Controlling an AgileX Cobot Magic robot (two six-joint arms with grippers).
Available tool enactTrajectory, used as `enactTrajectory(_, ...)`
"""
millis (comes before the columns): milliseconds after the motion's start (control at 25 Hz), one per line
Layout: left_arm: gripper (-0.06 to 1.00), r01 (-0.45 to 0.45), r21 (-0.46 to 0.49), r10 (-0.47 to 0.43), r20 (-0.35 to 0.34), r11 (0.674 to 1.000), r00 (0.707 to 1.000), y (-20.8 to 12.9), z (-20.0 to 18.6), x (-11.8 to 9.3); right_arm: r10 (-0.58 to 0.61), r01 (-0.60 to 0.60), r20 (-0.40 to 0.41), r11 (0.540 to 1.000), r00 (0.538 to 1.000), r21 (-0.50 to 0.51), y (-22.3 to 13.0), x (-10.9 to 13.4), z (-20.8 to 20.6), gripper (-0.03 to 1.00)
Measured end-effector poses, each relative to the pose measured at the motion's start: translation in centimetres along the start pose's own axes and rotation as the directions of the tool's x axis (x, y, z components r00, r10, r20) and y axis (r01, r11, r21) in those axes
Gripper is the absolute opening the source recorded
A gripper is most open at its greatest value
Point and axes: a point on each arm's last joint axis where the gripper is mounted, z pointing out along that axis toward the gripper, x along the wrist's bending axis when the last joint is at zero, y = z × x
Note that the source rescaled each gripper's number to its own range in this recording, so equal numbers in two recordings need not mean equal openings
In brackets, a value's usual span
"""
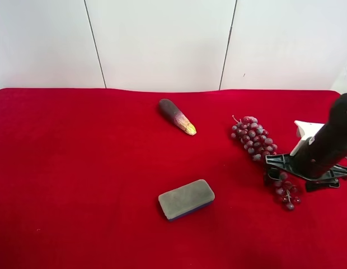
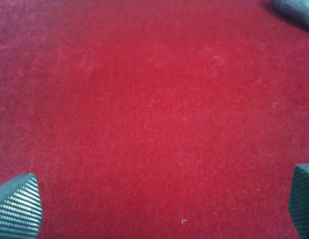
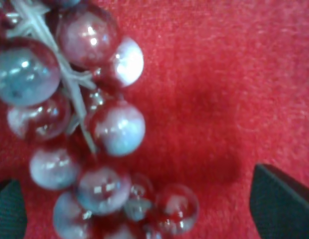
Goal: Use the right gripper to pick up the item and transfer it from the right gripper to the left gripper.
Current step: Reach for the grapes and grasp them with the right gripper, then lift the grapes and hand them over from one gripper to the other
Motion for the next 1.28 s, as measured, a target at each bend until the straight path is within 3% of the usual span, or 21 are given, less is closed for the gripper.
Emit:
enactTrajectory(520,1.0,0.0,0.0,0.0,0.0,1.0,1.0,0.0,0.0,0.0,-0.011,0.011,-0.008,1.0,1.0,0.02,0.29,0.43,0.62,0.82)
enactTrajectory(640,1.0,0.0,0.0,0.0,0.0,1.0,1.0,0.0,0.0,0.0,-0.01,0.01,-0.009,1.0,1.0,0.02,0.29,0.43,0.62,0.72)
enactTrajectory(760,1.0,0.0,0.0,0.0,0.0,1.0,1.0,0.0,0.0,0.0,-0.007,0.007,-0.01,1.0,1.0,0.023,0.27,0.44,0.62,0.51)
enactTrajectory(800,1.0,0.0,0.0,0.0,0.0,1.0,1.0,0.0,0.0,0.0,-0.007,0.007,-0.01,1.0,1.0,0.023,0.27,0.44,0.62,0.51)
enactTrajectory(1040,1.0,0.0,0.0,0.0,0.0,1.0,1.0,0.0,0.0,0.0,-0.007,0.007,-0.01,1.0,1.0,0.024,0.26,0.44,0.62,0.07)
enactTrajectory(1080,1.0,0.0,0.0,0.0,0.0,1.0,1.0,0.0,0.0,0.0,-0.008,0.008,-0.01,1.0,1.0,0.024,0.26,0.44,0.62,0.03)
enactTrajectory(1280,1.0,0.0,0.0,0.0,0.0,1.0,1.0,0.0,0.0,0.0,-0.03,0.031,-0.011,0.999,0.999,0.024,0.26,0.45,0.62,0.03)
